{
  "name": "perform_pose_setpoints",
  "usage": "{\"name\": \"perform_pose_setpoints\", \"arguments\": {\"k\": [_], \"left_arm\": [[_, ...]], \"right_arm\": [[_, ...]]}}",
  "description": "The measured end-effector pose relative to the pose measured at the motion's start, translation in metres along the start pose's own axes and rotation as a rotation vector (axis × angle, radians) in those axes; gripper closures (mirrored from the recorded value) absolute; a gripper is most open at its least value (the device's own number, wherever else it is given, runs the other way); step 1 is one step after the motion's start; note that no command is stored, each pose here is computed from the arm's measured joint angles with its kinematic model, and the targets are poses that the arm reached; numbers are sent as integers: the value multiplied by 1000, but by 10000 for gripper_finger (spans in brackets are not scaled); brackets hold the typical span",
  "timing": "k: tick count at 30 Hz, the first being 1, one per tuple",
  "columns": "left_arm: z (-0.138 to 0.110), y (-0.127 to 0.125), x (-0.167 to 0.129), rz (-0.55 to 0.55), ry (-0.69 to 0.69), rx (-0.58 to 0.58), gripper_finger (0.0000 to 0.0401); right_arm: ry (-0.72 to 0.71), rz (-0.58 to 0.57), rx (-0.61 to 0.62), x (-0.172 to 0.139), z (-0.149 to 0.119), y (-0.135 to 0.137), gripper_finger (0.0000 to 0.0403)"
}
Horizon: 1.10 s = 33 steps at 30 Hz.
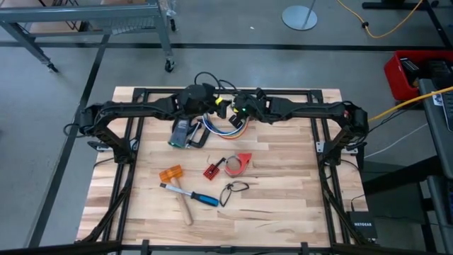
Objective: Coil cords
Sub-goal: Coil the wire onto the spool
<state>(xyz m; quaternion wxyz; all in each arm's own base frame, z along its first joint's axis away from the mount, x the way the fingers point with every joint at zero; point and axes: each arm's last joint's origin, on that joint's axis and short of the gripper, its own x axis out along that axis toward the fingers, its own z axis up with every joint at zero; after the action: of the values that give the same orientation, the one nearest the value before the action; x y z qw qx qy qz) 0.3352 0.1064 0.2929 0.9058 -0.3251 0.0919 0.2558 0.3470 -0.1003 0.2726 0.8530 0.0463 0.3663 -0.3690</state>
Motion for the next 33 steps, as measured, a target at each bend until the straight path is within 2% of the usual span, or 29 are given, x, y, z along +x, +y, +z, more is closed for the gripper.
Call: {"name": "perform_pose_setpoints", "arguments": {"k": [5, 13, 20, 33], "left_arm": [[-13, -12, -3, -20, 49, 26, 400], [-25, -25, -7, -40, 81, 81, 400], [-37, -32, -11, 40, 84, 180, 400], [-58, -57, -26, 211, -62, 438, 400]], "right_arm": [[-45, 21, 26, 3, 6, -3, 401], [-113, 130, 64, 4, 16, -4, 401], [-115, 147, 70, 4, 18, -6, 401], [-184, 265, 103, -9, 46, -14, 401]]}}
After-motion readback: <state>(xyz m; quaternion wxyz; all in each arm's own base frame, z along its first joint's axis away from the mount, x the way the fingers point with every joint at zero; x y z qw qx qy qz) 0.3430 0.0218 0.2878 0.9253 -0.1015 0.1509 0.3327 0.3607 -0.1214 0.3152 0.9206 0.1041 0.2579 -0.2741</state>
